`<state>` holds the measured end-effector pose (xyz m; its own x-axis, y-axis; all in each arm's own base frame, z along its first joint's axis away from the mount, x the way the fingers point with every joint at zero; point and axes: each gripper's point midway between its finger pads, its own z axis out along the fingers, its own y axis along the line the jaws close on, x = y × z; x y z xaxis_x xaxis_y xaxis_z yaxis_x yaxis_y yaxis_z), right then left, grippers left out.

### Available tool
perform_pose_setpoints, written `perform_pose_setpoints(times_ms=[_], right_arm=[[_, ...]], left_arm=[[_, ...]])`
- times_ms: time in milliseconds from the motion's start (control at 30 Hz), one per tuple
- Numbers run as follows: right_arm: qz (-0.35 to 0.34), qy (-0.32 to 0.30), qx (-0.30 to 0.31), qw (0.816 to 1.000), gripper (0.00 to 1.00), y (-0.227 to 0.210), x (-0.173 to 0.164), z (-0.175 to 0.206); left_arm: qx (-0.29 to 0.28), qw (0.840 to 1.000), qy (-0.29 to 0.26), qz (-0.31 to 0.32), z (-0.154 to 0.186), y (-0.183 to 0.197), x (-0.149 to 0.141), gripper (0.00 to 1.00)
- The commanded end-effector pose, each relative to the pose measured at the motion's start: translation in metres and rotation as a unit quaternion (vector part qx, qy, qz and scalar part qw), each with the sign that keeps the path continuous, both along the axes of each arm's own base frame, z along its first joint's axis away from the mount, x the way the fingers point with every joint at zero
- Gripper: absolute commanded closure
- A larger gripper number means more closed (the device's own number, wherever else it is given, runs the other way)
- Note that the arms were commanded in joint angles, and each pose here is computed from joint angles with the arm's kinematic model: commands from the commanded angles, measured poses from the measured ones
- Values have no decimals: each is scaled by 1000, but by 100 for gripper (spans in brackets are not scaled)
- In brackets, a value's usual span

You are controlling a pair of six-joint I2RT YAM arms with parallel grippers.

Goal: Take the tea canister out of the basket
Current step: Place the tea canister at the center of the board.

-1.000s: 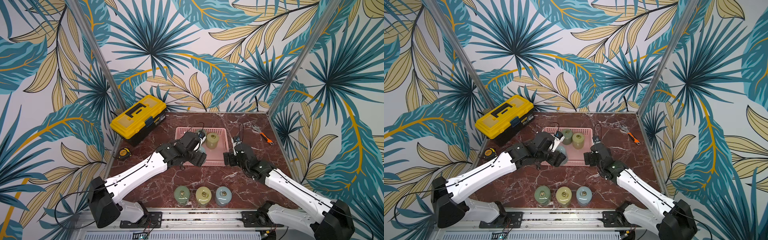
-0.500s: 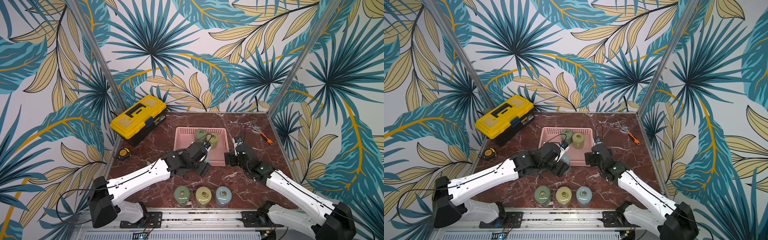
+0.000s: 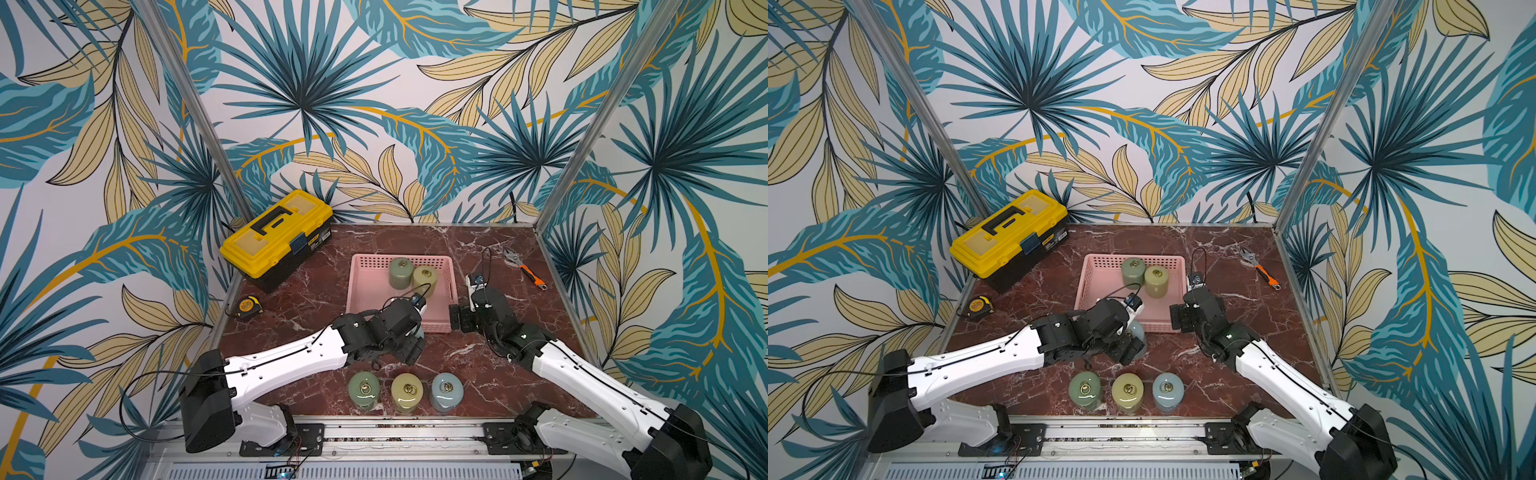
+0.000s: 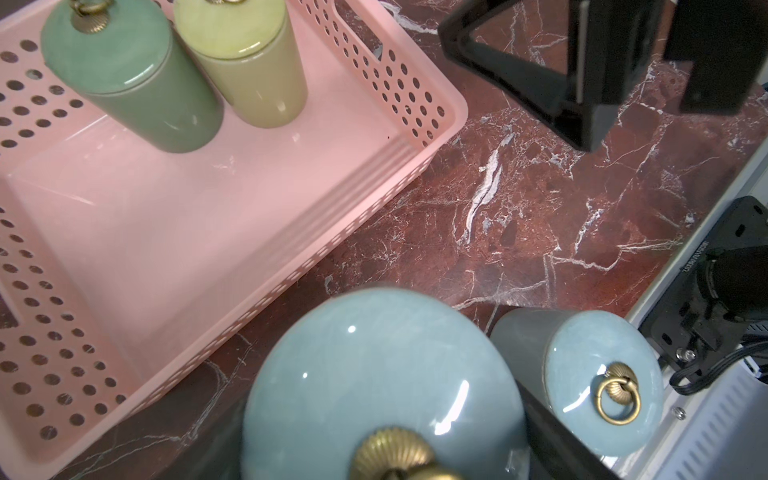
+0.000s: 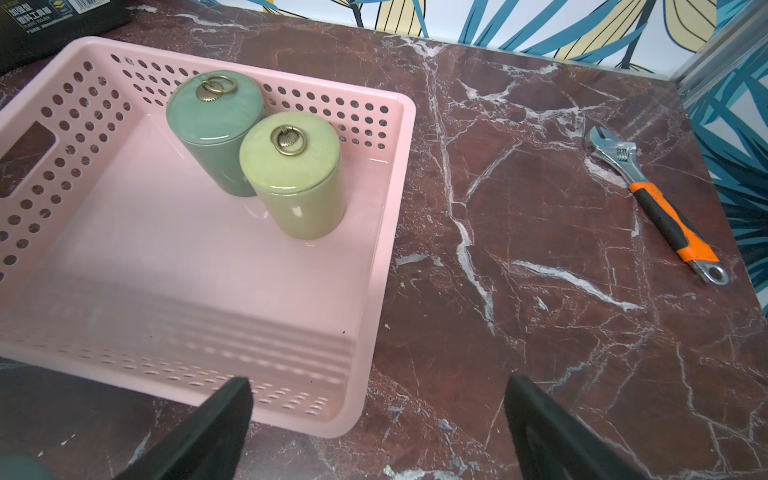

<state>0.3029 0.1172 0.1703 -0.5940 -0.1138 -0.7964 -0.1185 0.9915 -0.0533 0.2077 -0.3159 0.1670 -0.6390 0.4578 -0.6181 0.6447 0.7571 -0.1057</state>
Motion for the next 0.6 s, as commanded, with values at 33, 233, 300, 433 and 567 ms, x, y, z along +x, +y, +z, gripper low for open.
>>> perform_pose_setpoints(times_ms=[33, 233, 300, 433, 567], right_arm=[[-12, -3, 3, 1000, 1, -5, -1, -3], [-12, -4, 4, 1000, 1, -5, -2, -2], [-12, -4, 4, 1000, 1, -5, -2, -2], [-13, -4, 4, 1000, 1, -6, -1, -2], [-12, -4, 4, 1000, 1, -6, -1, -2]], left_arm=[[-27, 999, -15, 11, -3, -12, 6, 55], [-23, 999, -14, 16, -17, -13, 5, 56], [-23, 999, -12, 19, -21, -14, 5, 56], [-17, 1000, -8, 23, -31, -13, 5, 55], [-10, 1000, -6, 27, -38, -12, 4, 56]])
